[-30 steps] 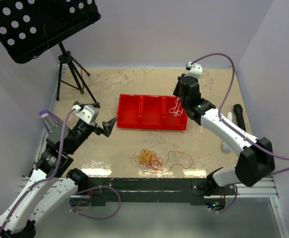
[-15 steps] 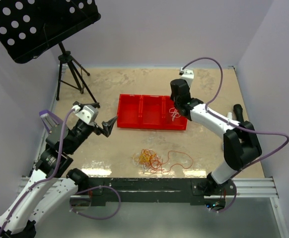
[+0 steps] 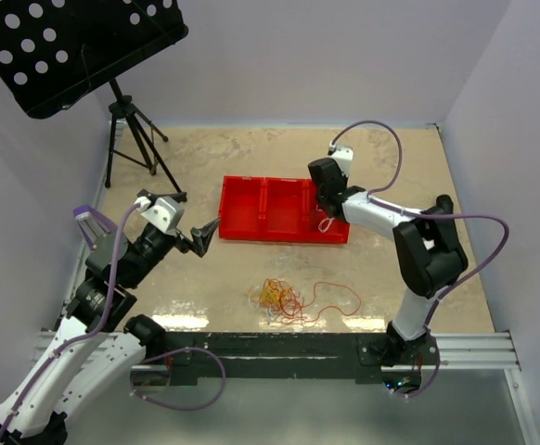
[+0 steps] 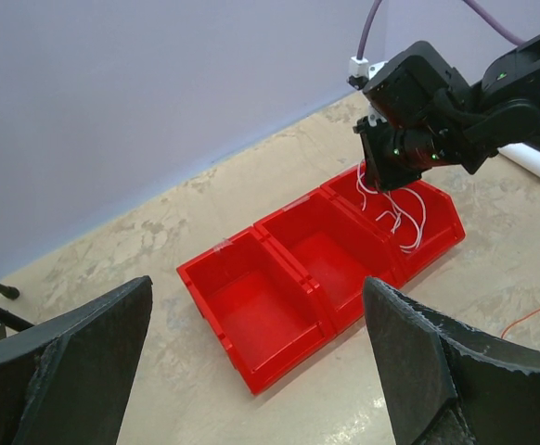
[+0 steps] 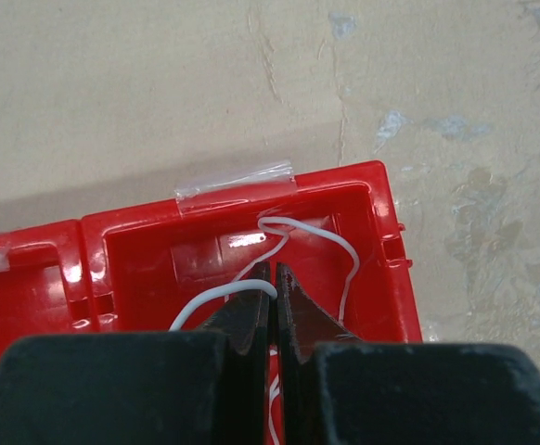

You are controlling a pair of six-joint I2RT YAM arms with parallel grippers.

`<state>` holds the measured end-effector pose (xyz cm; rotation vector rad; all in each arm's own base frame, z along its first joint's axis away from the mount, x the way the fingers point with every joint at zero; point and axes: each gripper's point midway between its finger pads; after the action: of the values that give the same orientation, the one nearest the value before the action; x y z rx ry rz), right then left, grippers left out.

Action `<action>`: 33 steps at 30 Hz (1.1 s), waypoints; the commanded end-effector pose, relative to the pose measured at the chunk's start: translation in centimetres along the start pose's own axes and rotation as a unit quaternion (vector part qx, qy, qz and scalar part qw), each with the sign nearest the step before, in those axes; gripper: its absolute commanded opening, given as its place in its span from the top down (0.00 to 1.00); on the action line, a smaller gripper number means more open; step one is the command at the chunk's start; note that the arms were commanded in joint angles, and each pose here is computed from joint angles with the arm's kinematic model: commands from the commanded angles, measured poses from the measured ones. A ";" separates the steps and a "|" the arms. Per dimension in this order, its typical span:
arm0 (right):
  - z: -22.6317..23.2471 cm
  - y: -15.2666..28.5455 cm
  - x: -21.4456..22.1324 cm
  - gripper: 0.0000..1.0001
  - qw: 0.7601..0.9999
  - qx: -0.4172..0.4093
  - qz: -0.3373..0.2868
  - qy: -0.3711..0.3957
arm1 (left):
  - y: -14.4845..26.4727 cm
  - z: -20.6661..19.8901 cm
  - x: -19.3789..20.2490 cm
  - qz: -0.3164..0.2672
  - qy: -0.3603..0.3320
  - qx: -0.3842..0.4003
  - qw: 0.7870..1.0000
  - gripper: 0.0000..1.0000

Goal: Untangle the cables

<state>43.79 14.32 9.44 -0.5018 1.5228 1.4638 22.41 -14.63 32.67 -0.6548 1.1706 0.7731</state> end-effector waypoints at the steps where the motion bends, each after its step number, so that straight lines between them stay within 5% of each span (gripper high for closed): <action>1: 0.5 -0.8 0.9 1.00 1.000 0.000 0.012 -0.019 | -0.2 0.2 -1.5 -0.029 0.007 -0.002 1.000 0.00; 6: 0.7 -1.3 1.5 0.94 1.000 0.002 0.021 -0.017 | -0.1 0.3 -1.4 -0.026 0.006 -0.004 1.000 0.00; 10: 1.2 -0.6 0.1 0.52 1.000 -0.006 0.012 -0.022 | 0.0 0.3 -1.5 -0.026 0.006 -0.005 1.000 0.00; 14: 1.8 0.3 -1.7 0.35 1.000 -0.017 0.001 -0.025 | 0.1 0.2 -1.4 -0.026 0.007 -0.002 1.000 0.00; 21: 3.5 2.2 -5.4 0.42 0.998 -0.051 -0.021 -0.039 | 0.2 0.0 -1.4 -0.026 0.009 0.002 1.000 0.00; 29: 3.9 5.0 -6.9 0.69 0.993 -0.097 -0.024 -0.056 | 0.1 -0.2 -0.9 -0.023 0.009 0.006 1.000 0.00; 31: 4.3 5.9 -5.3 0.66 0.989 -0.139 -0.006 -0.050 | -0.1 -0.7 -0.3 -0.018 0.003 0.020 1.000 0.00; 33: 4.9 8.4 -5.0 0.52 0.978 -0.204 -0.008 -0.040 | -0.3 -2.2 1.3 -0.001 -0.012 0.057 0.998 0.00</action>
<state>43.78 17.03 17.77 -0.5674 1.2705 1.6066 22.13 -14.99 32.57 -0.6407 1.1726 0.7483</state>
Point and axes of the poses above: each gripper's point midway between its finger pads, its own y axis back along the fingers, its own z axis along the line the jaws close on, x = y × z, and after that the axes turned 9 degrees about -y, right-handed
